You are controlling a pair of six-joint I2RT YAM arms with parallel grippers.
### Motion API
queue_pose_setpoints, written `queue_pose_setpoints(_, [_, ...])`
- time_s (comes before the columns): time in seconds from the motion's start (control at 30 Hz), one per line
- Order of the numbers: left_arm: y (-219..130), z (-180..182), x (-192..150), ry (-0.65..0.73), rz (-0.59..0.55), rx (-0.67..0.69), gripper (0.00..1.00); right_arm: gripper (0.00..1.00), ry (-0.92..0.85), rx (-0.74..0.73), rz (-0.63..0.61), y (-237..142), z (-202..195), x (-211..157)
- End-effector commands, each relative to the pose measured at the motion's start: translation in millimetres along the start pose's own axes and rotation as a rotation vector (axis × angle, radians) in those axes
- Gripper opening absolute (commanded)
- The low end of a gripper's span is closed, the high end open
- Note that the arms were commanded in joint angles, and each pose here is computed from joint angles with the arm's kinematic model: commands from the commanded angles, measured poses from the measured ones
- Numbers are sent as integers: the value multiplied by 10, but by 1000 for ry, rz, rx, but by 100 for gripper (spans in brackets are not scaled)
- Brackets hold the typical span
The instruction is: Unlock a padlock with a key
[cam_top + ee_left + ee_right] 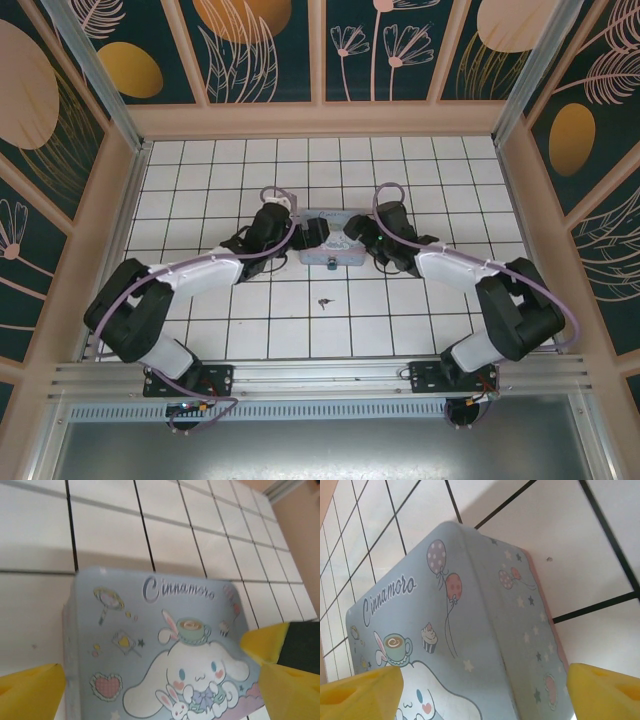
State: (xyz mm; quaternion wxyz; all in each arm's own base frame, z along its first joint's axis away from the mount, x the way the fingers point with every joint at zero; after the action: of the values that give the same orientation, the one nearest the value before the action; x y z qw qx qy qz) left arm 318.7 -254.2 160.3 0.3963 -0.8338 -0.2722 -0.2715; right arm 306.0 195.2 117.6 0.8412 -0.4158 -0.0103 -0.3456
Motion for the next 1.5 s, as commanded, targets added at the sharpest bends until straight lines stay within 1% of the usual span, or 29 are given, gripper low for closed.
queue_pose_setpoints(0.0, [-215,-90,369,48,-118,40,99,86,-32,-3,-57,-207,66,85])
queue_pose_setpoints(0.17, [-490,-80,653,69,-208,157,99,86,-83,-21,-71,-444,-3,12])
queue_pose_setpoints(0.3, [-717,-12,762,59,-282,223,99,81,-186,-15,-15,-541,-13,-266])
queue_pose_setpoints(0.4, [-818,11,755,60,-296,228,99,78,-264,-12,46,-519,-9,-551])
queue_pose_setpoints(0.6, [-914,132,658,6,-303,252,99,75,-336,-29,148,-384,63,-1145])
queue_pose_setpoints(0.67, [-949,145,628,-2,-304,245,99,74,-359,-40,172,-336,101,-1342])
queue_pose_setpoints(0.77, [-1006,223,624,-33,-331,282,99,74,-393,-57,202,-271,144,-1596])
queue_pose_setpoints(0.83, [-1009,236,621,-28,-321,297,99,74,-407,-61,216,-241,148,-1722])
queue_pose_setpoints(0.9, [-1016,257,616,-42,-322,308,99,74,-406,-67,223,-206,111,-1806])
queue_pose_setpoints(1.03, [-1030,240,596,-39,-315,275,99,74,-383,-47,231,-167,75,-1862])
queue_pose_setpoints(1.23, [-1058,308,591,-37,-315,308,99,73,-376,-32,237,-170,99,-1953])
queue_pose_setpoints(1.47, [-1077,440,633,-86,-333,295,99,74,-378,-56,244,-124,20,-2072])
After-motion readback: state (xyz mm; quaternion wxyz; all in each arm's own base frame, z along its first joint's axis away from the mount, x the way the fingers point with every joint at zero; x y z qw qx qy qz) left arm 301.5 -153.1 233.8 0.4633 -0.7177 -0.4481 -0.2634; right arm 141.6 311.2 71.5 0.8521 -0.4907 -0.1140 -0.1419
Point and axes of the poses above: each hand's point on the last joint's axis, 136 mm out from that joint toward the fingers, its own y axis out along the fingers, its own z axis along the line the jaws close on, x = y × z, the point moved 4 cm from there along -y, back along the fingers, and after that the axes turned 2 degrees about y, right-handed, at the moved point
